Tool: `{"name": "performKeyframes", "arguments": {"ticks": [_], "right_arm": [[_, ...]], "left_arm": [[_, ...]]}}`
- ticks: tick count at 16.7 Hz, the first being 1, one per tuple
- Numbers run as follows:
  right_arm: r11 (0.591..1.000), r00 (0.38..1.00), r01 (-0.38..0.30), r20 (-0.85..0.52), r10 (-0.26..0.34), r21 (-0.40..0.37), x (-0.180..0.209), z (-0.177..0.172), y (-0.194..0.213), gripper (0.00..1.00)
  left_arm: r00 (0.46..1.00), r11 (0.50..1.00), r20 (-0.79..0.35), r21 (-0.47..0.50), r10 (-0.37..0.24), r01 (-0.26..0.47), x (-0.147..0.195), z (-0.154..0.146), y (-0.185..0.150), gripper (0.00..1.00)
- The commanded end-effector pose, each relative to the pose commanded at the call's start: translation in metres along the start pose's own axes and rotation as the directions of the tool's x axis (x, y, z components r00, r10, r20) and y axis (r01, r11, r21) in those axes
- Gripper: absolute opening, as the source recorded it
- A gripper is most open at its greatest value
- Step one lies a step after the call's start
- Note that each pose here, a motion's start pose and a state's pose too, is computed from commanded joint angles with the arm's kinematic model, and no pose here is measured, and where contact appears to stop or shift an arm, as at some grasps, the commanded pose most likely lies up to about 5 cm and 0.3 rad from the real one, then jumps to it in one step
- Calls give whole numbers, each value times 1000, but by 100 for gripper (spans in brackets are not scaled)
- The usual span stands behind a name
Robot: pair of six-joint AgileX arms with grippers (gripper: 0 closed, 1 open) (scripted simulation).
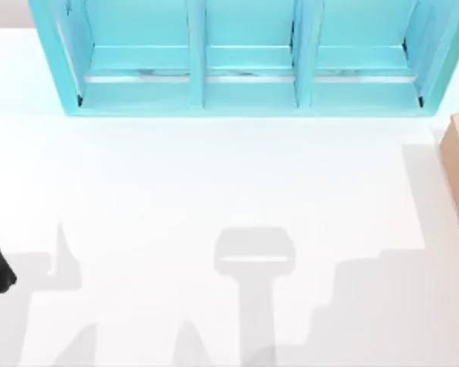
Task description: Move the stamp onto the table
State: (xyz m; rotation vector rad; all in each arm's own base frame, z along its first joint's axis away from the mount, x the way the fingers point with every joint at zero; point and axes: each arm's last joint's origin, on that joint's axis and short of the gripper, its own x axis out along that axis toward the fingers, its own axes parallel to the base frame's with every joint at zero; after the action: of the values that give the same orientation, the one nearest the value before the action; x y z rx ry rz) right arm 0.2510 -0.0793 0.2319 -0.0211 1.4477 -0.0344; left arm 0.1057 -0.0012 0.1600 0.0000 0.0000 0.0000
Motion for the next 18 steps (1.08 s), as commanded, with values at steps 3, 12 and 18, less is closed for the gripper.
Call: {"name": "performKeyframes", "arguments": {"ticks": [3,12,18], "right_arm": [[1000,994,-30,-101,30,4,3,14,-14,100],[999,992,-37,-123,37,5,11,15,-16,100],[999,992,-37,-123,38,5,55,10,-15,100]], "left_arm": [[1000,1000,0,0,0,0,0,0,0,100],[1000,1000,0,0,0,0,0,0,0,100],[1000,1000,0,0,0,0,0,0,0,100]]}}
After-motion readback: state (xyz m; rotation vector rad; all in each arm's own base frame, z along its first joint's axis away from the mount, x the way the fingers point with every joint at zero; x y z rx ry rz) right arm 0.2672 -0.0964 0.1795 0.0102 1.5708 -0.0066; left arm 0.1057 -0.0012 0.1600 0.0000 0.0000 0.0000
